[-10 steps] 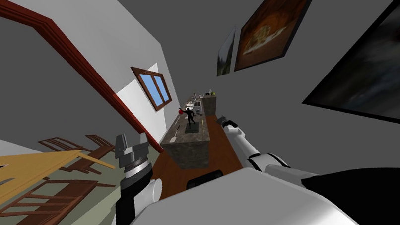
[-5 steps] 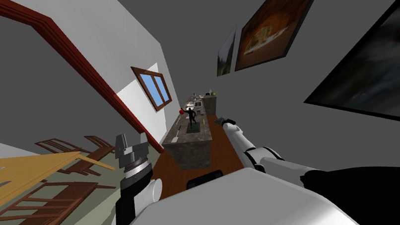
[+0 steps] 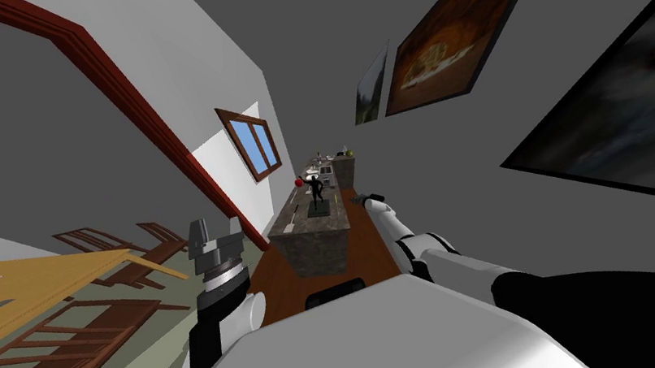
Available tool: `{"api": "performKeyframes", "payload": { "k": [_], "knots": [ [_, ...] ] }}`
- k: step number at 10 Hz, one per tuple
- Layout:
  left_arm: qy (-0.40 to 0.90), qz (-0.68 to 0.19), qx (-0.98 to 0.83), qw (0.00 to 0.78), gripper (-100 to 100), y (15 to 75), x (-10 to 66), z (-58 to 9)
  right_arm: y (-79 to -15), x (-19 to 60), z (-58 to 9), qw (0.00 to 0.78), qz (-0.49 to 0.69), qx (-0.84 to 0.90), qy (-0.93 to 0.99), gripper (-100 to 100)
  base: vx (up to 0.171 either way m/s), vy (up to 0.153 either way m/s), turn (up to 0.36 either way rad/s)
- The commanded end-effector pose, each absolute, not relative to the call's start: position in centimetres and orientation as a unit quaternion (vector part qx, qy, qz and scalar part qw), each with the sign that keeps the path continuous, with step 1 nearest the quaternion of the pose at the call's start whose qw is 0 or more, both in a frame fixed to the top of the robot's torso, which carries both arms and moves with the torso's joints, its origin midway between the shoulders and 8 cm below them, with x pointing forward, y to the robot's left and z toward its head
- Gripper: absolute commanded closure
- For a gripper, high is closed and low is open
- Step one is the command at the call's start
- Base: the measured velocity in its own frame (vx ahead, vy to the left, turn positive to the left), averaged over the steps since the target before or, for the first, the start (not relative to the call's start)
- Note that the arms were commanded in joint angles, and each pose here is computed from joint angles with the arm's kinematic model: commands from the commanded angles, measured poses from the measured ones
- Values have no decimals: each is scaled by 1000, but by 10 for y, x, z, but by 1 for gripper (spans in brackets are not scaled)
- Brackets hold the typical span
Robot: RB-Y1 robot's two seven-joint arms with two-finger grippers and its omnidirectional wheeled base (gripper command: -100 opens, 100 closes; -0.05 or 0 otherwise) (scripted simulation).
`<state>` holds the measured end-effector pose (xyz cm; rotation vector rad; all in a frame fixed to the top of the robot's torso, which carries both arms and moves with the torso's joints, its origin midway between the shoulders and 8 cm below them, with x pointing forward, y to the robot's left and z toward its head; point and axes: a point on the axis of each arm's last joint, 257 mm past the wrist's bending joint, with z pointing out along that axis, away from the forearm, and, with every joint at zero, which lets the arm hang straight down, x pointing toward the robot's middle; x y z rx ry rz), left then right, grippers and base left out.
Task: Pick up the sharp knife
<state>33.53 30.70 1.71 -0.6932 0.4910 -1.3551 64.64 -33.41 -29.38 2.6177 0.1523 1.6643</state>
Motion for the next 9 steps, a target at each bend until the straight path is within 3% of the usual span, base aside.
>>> {"api": "performKeyframes", "payload": {
  "k": [1, 9],
  "knots": [
    [220, -608, -311, 697, 0, 307, 335, 17, -333, 645, -303, 3, 523, 852, 36, -100, 6, 51, -17],
    [220, -608, -311, 697, 0, 307, 335, 17, -318, 647, -319, -97, 453, 885, -53, -100, 11, 59, -19]
  ]
}}
